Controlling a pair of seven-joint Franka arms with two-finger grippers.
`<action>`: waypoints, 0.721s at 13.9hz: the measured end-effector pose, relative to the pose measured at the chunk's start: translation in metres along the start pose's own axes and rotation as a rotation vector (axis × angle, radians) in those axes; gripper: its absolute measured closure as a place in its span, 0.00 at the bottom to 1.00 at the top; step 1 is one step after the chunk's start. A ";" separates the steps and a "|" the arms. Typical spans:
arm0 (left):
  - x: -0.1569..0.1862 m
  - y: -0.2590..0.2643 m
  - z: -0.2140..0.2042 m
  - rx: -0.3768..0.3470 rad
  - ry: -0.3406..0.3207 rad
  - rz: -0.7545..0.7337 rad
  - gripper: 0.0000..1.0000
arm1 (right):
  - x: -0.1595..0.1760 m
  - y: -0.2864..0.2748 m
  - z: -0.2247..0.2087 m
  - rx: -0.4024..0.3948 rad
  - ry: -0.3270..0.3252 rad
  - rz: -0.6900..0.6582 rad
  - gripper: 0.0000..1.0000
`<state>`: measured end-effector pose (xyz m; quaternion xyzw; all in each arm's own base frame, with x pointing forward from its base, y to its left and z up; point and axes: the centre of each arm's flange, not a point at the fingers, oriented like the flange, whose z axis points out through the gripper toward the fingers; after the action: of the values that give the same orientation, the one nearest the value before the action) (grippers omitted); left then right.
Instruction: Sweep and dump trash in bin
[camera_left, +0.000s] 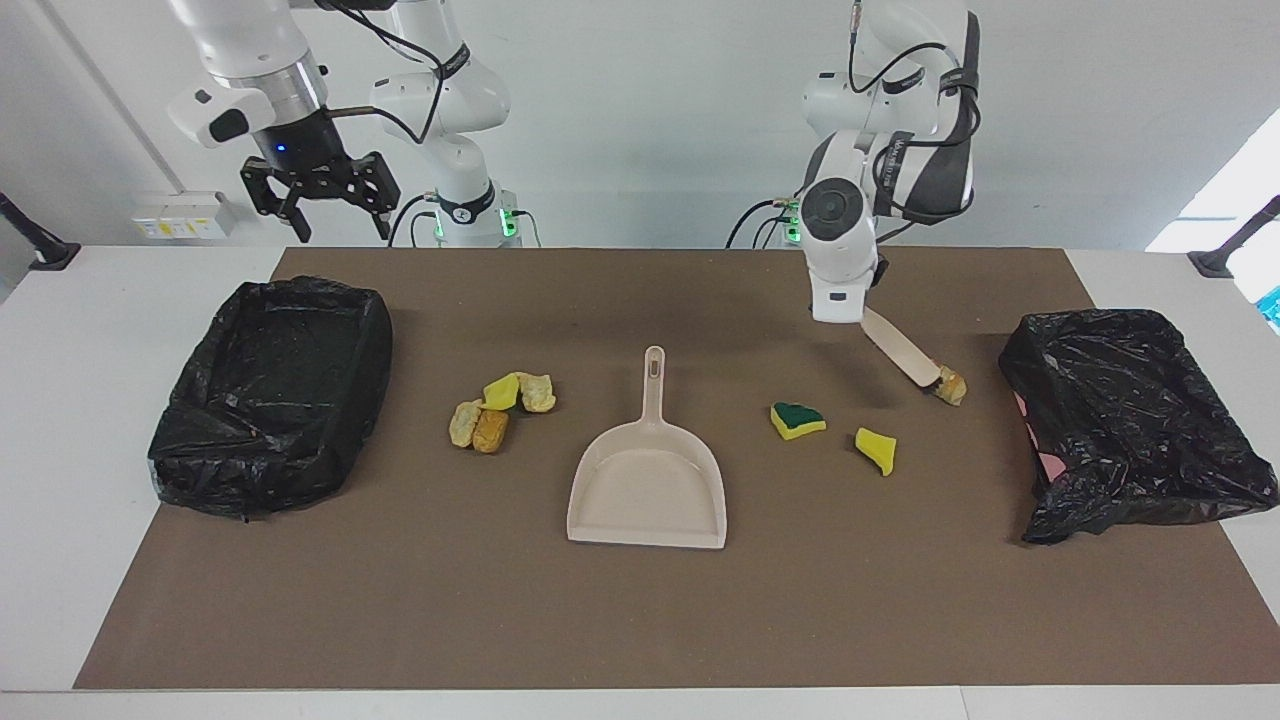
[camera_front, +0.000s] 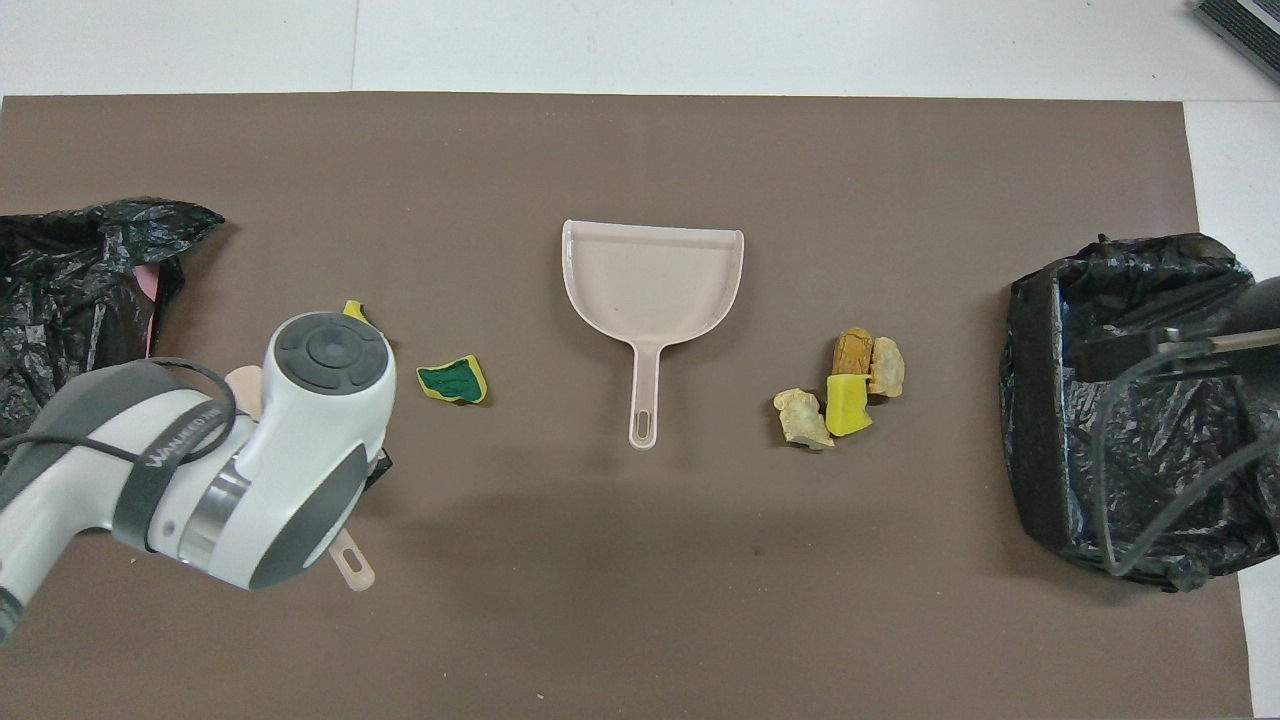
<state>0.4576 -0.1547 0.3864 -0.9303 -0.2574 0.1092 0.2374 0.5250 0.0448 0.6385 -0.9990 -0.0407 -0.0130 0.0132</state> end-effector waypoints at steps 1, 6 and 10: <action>0.015 -0.012 0.009 0.003 -0.025 -0.018 0.74 | 0.008 -0.021 0.012 0.009 -0.005 -0.031 0.00; 0.056 -0.060 0.062 -0.004 -0.087 -0.027 0.74 | 0.039 -0.159 0.108 0.023 -0.018 -0.020 0.00; 0.040 -0.058 0.089 -0.107 -0.005 -0.003 0.74 | 0.045 -0.274 0.219 0.008 -0.014 0.060 0.00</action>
<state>0.4372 -0.0556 0.3349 -0.9410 -0.2650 0.0970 0.1868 0.5526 0.3270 0.4280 -0.9998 -0.0107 -0.0053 0.0173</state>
